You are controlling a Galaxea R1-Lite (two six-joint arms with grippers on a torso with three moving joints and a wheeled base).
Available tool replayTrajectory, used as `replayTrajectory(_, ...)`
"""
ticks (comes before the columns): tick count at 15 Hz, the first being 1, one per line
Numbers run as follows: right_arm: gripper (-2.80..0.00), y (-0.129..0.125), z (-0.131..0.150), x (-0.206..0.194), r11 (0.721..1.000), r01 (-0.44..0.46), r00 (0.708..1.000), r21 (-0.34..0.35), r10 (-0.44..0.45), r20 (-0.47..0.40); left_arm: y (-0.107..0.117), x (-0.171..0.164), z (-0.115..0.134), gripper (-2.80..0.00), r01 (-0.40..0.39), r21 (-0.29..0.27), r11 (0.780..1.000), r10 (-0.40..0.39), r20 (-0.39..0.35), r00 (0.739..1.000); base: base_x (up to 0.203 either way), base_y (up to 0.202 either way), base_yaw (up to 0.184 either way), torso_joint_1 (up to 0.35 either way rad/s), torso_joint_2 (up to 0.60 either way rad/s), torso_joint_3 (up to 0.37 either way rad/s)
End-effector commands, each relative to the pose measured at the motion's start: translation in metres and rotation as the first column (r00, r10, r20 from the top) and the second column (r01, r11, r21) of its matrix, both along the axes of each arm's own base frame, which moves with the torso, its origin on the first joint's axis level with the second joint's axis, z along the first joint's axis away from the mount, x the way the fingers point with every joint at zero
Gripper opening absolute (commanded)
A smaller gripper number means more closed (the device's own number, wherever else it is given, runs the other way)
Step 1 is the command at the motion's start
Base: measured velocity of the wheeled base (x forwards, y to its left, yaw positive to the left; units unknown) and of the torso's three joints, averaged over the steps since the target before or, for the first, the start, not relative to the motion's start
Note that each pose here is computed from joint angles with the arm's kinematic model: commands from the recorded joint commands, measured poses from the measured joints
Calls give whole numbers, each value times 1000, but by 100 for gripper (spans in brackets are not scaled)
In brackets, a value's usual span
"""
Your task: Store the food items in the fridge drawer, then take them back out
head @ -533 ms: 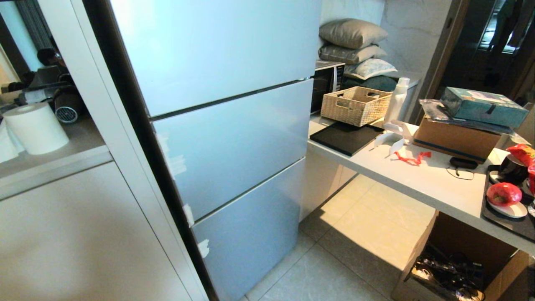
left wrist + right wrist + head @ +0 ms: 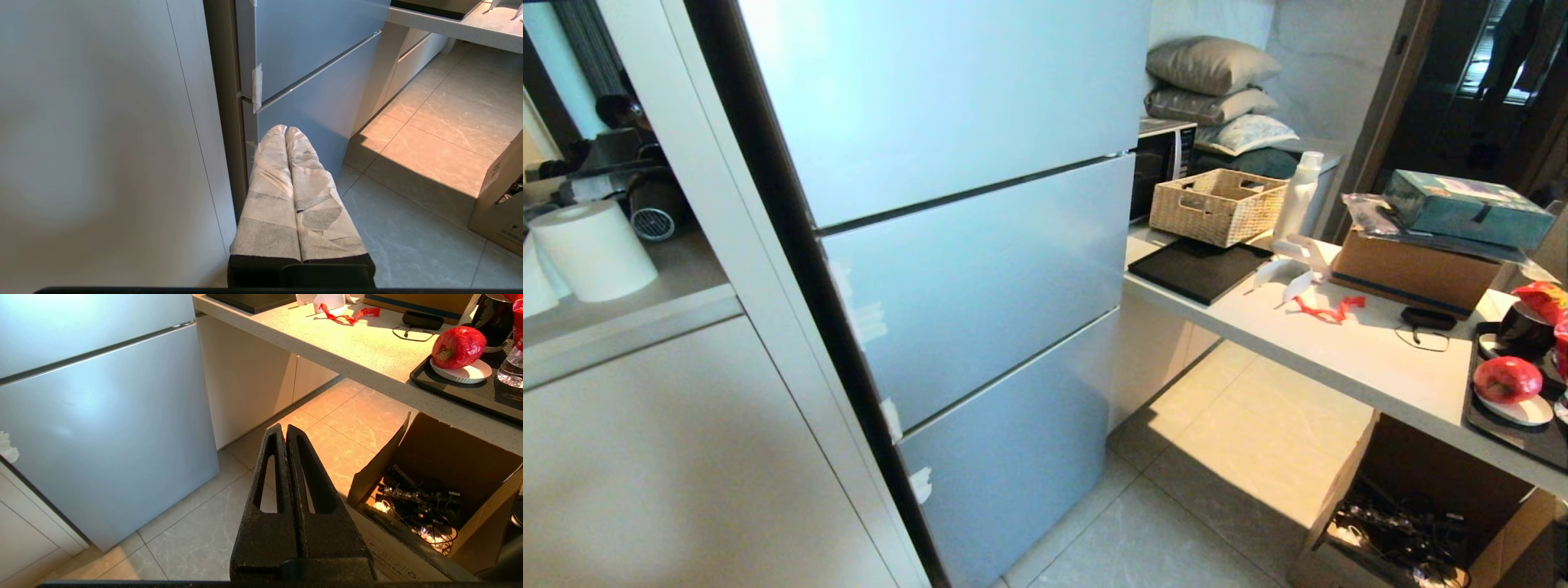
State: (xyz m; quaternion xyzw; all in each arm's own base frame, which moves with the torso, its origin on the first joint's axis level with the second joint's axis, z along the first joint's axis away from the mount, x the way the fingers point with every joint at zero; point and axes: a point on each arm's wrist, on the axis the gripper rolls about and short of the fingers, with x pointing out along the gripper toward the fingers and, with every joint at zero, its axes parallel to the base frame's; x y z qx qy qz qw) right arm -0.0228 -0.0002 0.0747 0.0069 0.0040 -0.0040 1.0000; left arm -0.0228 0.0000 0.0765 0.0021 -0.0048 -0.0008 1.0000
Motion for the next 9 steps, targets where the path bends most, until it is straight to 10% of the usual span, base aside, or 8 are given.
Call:
replayTrajectory(1, -280, 0, 0, 0, 1000, 0, 1000, 0, 0, -1, 0, 0, 0, -280, 1, 9, 1000, -1, 1, 1000, 0, 0, 0, 0, 0, 0)
replayTrajectory(5, -280, 0, 0, 0, 1000, 0, 1000, 0, 0, 0, -1, -10, 36, -280, 28, -11, 1000, -26, 111, 993, 0, 0, 0, 0, 0, 0)
replayTrajectory(9, -280, 0, 0, 0, 1000, 0, 1000, 0, 0, -1, -1, 12, 73, -280, 78, -127, 989, -79, -6, 997, 0, 0, 0, 0, 0, 0)
